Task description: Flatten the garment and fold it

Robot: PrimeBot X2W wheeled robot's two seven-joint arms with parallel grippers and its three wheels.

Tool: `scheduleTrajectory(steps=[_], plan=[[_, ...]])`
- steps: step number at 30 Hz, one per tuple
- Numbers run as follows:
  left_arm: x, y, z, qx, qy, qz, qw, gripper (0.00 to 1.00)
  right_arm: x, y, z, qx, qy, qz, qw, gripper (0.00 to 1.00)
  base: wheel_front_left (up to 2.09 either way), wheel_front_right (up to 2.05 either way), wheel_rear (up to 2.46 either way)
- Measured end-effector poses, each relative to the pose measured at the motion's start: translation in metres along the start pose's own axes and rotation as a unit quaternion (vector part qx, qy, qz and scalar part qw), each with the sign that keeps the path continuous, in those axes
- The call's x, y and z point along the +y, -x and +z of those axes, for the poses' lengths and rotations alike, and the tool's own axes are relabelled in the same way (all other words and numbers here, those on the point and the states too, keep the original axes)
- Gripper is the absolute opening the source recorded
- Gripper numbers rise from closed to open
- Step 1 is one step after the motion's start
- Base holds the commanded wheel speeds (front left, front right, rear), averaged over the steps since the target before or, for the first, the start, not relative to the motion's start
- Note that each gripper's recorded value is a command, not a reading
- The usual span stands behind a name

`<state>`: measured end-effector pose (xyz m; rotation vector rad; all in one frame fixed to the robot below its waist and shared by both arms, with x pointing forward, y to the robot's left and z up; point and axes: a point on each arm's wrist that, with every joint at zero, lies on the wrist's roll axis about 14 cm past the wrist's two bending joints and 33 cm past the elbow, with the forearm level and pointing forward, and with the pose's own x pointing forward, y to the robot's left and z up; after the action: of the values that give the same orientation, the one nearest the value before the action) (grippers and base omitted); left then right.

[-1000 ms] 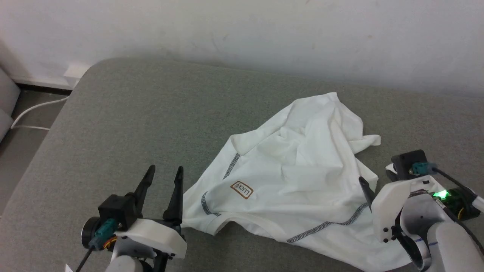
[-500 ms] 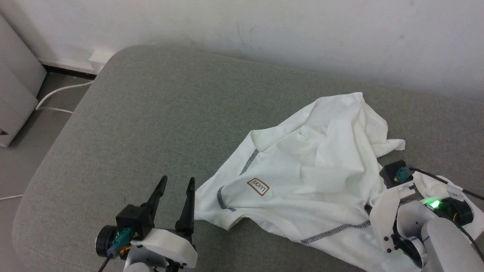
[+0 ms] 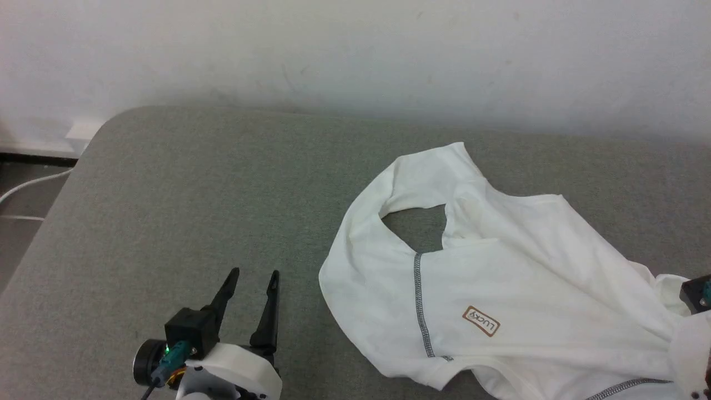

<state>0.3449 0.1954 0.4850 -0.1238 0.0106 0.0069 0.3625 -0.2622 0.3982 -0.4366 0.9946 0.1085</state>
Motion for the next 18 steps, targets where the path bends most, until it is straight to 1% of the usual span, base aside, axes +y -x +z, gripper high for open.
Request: scheduleTrajectory(steps=[2, 5, 6, 7, 9, 11, 13, 15, 18], plan=[[-0.009, -0.004, 0.001, -0.002, 0.001, -0.015, 1.0, 1.0, -0.013, 0.009, -0.014, 0.009, -0.01, -0.016, 1.0, 0.0, 0.0, 0.0, 0.0], [-0.022, -0.009, -0.001, 0.002, 0.001, -0.038, 0.999, 1.0, -0.011, 0.016, -0.033, 0.021, -0.03, -0.014, 0.999, 0.0, 0.0, 0.0, 0.0], [-0.026, -0.012, -0.003, 0.005, 0.0, -0.045, 0.999, 1.0, -0.007, 0.017, -0.035, 0.019, -0.032, -0.011, 0.999, 0.95, 0.0, 0.0, 0.0], [-0.03, -0.014, -0.005, 0.008, 0.0, -0.052, 0.999, 1.0, -0.004, 0.018, -0.033, 0.005, -0.035, -0.01, 0.999, 1.0, 0.0, 0.0, 0.0], [-0.038, -0.023, -0.007, 0.015, -0.004, -0.068, 0.998, 1.0, 0.002, 0.021, -0.018, -0.045, -0.049, -0.005, 0.998, 1.0, 0.0, 0.0, 0.0], [-0.045, -0.033, -0.008, 0.022, -0.009, -0.084, 0.996, 1.0, 0.009, 0.026, 0.007, -0.107, -0.06, 0.0, 0.992, 1.0, 0.0, 0.0, 0.0], [-0.052, -0.044, -0.01, 0.033, -0.013, -0.098, 0.995, 1.0, 0.009, 0.035, 0.036, -0.175, -0.07, -0.001, 0.982, 1.0, 0.0, 0.0, 0.0], [-0.058, -0.055, -0.014, 0.049, -0.019, -0.112, 0.992, 1.0, 0.006, 0.046, 0.06, -0.237, -0.077, -0.006, 0.969, 1.0, 0.0, 0.0, 0.0], [-0.065, -0.071, -0.028, 0.093, -0.026, -0.126, 0.987, 1.0, 0.001, 0.062, 0.082, -0.306, -0.097, -0.013, 0.947, 1.0, 0.0, 0.0, 0.0]])
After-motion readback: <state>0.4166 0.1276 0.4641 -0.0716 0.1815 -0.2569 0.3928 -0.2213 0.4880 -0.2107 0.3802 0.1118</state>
